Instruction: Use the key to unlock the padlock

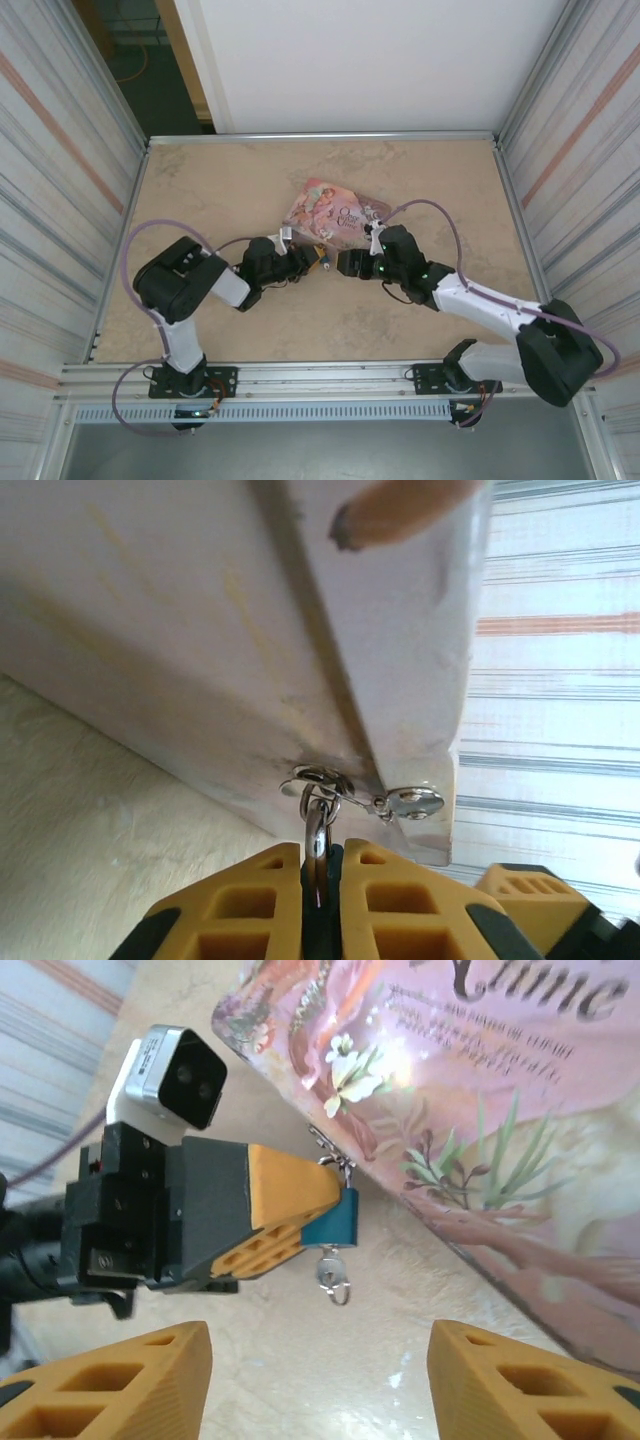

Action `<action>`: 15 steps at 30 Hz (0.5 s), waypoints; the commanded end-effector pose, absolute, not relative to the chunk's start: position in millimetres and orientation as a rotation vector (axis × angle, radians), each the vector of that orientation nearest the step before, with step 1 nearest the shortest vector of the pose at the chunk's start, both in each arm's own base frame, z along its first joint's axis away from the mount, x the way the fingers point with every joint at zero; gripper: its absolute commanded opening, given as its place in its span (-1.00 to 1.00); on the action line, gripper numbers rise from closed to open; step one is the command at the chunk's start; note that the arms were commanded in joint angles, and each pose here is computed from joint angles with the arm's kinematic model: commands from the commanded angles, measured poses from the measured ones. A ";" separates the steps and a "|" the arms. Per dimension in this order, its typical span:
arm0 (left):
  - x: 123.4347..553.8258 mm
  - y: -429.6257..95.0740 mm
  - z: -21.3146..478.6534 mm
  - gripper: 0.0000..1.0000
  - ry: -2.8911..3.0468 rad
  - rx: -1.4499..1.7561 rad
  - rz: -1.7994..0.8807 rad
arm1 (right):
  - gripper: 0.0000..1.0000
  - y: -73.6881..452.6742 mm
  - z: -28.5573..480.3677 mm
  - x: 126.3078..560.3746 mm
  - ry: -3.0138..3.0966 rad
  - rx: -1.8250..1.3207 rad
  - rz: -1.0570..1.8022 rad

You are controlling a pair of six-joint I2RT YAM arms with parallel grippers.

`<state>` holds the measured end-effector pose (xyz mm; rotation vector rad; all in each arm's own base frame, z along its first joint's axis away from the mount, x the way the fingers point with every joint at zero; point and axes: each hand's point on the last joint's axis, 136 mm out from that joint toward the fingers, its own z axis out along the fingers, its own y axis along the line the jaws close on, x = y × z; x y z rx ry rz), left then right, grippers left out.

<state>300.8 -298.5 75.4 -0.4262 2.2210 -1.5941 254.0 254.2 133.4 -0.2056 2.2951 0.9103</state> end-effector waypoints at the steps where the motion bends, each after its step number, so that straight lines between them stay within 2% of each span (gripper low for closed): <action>1: 294.3 -295.5 82.5 -1.00 2.296 -0.445 -1.526 | 0.20 244.7 147.6 248.2 2.201 -0.455 0.643; 7: 285.4 -281.9 94.5 -1.00 2.407 -0.512 -1.390 | 0.23 251.4 168.2 232.2 1.961 -0.777 0.405; 15: 277.6 -271.3 108.4 -1.00 2.490 -0.619 -1.306 | 0.24 271.6 154.7 206.1 1.621 -1.205 0.075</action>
